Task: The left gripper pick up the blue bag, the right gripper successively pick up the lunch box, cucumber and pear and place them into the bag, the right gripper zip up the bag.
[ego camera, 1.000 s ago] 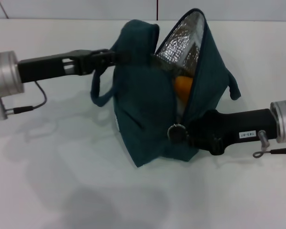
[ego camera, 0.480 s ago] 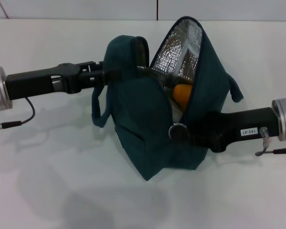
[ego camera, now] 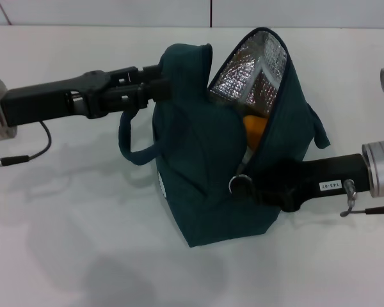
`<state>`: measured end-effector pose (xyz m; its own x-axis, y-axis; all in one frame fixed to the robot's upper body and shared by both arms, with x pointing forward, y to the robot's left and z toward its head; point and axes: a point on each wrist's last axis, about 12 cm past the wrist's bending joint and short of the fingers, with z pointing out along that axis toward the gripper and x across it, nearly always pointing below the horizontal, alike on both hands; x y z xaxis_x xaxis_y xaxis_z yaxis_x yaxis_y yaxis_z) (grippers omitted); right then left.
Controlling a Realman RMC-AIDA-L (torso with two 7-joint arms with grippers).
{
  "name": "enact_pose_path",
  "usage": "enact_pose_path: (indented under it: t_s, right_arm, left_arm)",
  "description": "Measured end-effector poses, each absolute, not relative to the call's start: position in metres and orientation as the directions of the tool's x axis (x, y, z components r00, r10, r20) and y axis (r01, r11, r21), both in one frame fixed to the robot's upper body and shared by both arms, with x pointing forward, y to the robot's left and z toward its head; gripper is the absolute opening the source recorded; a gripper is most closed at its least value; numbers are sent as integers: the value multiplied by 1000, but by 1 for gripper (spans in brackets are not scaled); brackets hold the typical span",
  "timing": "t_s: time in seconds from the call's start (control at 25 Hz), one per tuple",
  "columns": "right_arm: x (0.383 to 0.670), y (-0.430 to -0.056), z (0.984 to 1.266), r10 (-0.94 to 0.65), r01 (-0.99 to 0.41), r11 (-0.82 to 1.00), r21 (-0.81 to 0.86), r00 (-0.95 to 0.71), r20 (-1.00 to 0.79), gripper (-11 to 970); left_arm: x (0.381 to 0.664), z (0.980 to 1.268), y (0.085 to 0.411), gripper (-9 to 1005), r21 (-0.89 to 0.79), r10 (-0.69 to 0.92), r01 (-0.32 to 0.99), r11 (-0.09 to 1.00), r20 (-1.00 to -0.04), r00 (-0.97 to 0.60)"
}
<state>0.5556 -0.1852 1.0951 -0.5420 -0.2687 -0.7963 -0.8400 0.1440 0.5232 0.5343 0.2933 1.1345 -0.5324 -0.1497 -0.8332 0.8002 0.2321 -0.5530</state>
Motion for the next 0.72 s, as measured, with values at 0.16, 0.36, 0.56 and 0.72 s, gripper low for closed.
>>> enact_pose_path:
  t_s: [0.16, 0.36, 0.56, 0.72]
  right_arm:
    - [553, -186, 1100, -266, -843, 103, 528, -535, -802, 4]
    - [555, -185, 1110, -238, -834, 68, 547, -546, -803, 4]
    - [564, -190, 1119, -164, -828, 95, 552, -560, -812, 4]
    - [568, -189, 1123, -141, -833, 101, 545, -554, -821, 4]
  left_arm:
    - [529, 1135, 307, 869, -563, -154, 784, 261, -826, -542]
    - [504, 1135, 326, 892, -524, -194, 812, 257, -851, -488]
    - [476, 1119, 329, 889, -512, -175, 828, 228, -858, -482]
    - [461, 1101, 318, 887, -533, -133, 820, 210, -846, -516]
